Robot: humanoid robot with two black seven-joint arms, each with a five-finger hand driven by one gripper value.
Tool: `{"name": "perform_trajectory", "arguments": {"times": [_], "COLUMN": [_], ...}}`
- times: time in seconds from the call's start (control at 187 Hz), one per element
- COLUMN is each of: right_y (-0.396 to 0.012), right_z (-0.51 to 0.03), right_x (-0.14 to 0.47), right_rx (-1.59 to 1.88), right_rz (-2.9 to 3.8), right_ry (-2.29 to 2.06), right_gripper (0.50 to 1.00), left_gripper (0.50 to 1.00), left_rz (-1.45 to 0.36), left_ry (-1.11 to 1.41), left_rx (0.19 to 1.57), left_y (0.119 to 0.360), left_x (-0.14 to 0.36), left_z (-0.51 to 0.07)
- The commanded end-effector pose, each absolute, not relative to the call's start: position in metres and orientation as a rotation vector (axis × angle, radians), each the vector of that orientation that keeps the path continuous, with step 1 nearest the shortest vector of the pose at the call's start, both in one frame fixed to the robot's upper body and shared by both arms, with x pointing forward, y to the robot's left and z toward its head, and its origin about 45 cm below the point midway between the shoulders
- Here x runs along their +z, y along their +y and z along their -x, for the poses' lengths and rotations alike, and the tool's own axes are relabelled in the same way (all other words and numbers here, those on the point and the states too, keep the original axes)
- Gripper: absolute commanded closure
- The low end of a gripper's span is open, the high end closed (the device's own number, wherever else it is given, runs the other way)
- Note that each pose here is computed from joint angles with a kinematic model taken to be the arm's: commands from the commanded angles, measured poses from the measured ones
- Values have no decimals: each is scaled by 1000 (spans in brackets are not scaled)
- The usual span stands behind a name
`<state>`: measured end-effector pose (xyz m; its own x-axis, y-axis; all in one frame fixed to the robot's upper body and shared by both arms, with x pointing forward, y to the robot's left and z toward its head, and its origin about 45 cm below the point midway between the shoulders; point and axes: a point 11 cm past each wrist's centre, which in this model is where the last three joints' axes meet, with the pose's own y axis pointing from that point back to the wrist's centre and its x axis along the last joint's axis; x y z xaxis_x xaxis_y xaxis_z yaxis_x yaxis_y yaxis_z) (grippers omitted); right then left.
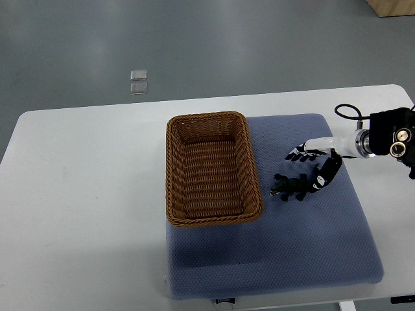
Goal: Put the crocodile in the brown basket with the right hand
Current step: 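Close the right hand fingers around the crocodile's body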
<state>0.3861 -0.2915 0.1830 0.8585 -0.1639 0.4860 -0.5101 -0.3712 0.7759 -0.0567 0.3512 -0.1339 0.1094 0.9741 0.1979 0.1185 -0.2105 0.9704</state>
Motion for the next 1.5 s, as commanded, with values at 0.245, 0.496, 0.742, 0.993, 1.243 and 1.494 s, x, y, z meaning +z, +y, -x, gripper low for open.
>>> {"name": "perform_trajectory", "arguments": {"times": [0.245, 0.496, 0.742, 0.993, 1.243, 1.494], "right_y": [-292, -293, -292, -294, -300, -308], "right_z": [-380, -375, -375, -376, -383, -398], "right_x": [174, 166, 164, 164, 177, 206], "right_rx": [383, 378, 425, 451, 471, 522], "right_rz": [-1960, -1965, -1965, -1960, -1950, -1929], "right_ry": [-510, -522, -508, -522, -552, -584], "right_gripper": [581, 634, 920, 1000, 1000, 1000], "left_gripper": [500, 500, 500, 500, 500, 500], "left_rz": [-1501, -1502, -1503, -1502, -1503, -1504], "left_ry": [1126, 1125, 1126, 1125, 1126, 1125], "left_rx": [1222, 1223, 1225, 1226, 1225, 1224], "left_y": [351, 352, 352, 352, 352, 352], "left_x": [-134, -134, -134, -134, -134, -134], "left_z": [56, 56, 57, 56, 57, 57]}}
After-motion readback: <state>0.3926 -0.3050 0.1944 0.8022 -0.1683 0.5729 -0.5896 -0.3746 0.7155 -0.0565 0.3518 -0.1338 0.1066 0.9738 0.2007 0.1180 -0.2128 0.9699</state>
